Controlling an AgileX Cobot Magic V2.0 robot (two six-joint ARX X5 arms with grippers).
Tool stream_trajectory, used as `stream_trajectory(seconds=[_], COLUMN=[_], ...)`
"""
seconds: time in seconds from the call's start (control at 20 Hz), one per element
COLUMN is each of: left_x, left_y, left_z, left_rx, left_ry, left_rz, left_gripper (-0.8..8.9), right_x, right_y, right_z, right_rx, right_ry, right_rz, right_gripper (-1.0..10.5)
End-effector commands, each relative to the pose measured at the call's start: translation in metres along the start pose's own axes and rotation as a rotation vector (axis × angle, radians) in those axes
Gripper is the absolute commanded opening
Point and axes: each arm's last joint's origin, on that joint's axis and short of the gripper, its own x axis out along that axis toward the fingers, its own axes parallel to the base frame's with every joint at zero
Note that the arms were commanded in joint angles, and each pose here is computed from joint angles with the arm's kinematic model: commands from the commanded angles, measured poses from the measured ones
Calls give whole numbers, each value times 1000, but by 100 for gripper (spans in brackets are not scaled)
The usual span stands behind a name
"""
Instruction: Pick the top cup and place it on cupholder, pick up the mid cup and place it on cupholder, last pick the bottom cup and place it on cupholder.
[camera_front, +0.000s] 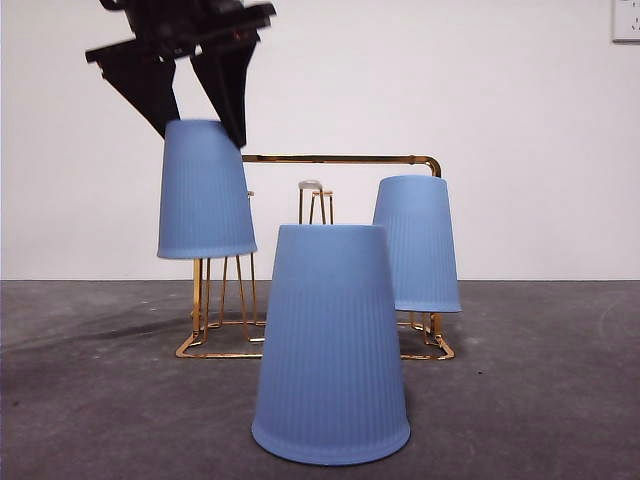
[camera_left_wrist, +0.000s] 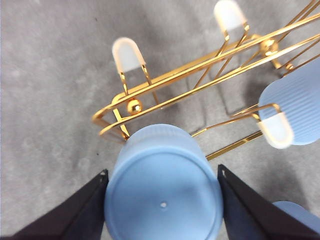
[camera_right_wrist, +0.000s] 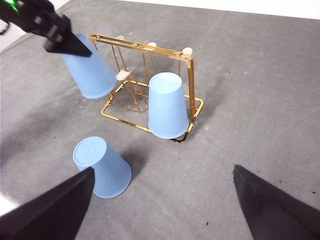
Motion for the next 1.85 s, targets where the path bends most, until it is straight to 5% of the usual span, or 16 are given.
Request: stream_trajectory(seconds=[0.05, 0.4, 0.6, 1.0, 1.45, 1.65, 1.85], left_x=[13, 33, 33, -19, -145, -162, -153], left_y=[-2, -4, -4, -2, -9, -7, -3], left_z=[6, 6, 6, -4, -60, -101, -143], left_rx=[15, 21, 20, 23, 201, 279, 279], left_ry=[1, 46, 45, 3, -180, -279, -361], left_rz=[2, -1, -1, -15, -244, -440, -471], left_gripper=[92, 166, 386, 442, 441, 441, 436], right_x=[-1, -1, -1, -1, -1, -1, 4], right_y=[1, 1, 1, 1, 1, 2, 7], right_z=[2, 2, 2, 2, 2, 3, 9], right_rx=[9, 8, 8, 9, 9, 10, 40], right_ry=[-14, -14, -15, -15, -13, -6, -15], right_rz=[6, 6, 5, 6, 16, 60, 131], right_gripper=[443, 443, 443, 443, 443, 443, 443])
